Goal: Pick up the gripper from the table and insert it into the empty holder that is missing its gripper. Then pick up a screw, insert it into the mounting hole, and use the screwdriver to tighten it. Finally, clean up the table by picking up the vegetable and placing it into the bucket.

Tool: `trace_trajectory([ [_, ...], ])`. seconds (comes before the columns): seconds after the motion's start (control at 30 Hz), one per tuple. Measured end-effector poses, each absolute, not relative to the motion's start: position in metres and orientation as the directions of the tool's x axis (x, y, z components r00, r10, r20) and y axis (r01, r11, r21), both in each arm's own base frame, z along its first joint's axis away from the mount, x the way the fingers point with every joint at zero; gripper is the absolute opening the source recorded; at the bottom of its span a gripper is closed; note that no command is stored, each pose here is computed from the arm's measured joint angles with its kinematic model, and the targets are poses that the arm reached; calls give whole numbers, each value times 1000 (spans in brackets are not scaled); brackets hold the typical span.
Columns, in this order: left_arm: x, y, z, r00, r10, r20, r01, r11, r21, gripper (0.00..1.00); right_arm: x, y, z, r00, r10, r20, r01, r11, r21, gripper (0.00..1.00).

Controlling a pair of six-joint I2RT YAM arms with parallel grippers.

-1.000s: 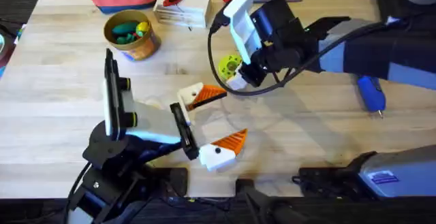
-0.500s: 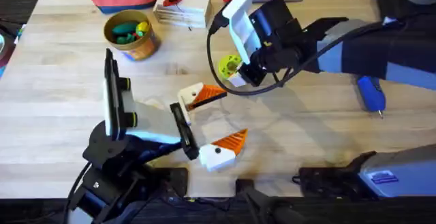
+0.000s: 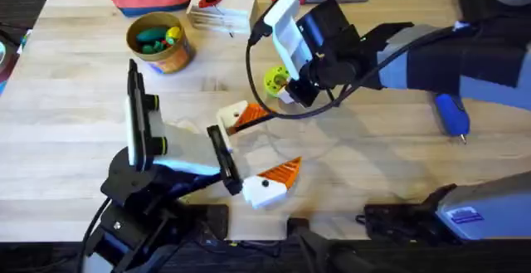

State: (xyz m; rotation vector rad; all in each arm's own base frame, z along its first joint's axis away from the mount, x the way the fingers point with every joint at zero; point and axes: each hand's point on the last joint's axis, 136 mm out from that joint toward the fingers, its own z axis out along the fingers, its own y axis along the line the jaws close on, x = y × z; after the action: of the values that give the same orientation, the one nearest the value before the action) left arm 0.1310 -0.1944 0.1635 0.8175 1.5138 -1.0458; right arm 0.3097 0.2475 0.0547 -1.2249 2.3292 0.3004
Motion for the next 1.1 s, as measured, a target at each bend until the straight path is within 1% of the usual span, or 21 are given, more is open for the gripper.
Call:
trace_trajectory([
  [0.03, 131, -194, 163, -193, -33, -981, 905, 379, -191, 985, 310, 248, 55, -478, -712, -514, -819, 573, -33, 24],
  [0.07, 131, -194, 163, -193, -33, -981, 905, 379, -191, 985, 310, 248, 55, -478, -712, -514, -818, 574, -35, 9],
  [0.5, 131, -194, 163, -193, -33, -981, 905, 379, -191, 985, 321, 234, 58, -483, -722, -496, -784, 609, -124, 4],
  [0.73, 131, -194, 163, -193, -33, -981, 905, 379, -191, 985, 320, 229, 81, -479, -719, -505, -774, 617, -144, 4],
  [0.9, 131, -194, 163, -193, -33, -981, 905, 379, -191, 985, 314, 225, 97, -487, -724, -488, -776, 615, -139, 4],
  [1.0, 131, -194, 163, -193, -33, -981, 905, 379, -191, 985, 309, 222, 112, -490, -726, -482, -777, 615, -137, 4],
  [1.1, 131, -194, 163, -193, -33, -981, 905, 379, -191, 985, 304, 218, 138, -487, -724, -488, -775, 616, -141, 4],
])
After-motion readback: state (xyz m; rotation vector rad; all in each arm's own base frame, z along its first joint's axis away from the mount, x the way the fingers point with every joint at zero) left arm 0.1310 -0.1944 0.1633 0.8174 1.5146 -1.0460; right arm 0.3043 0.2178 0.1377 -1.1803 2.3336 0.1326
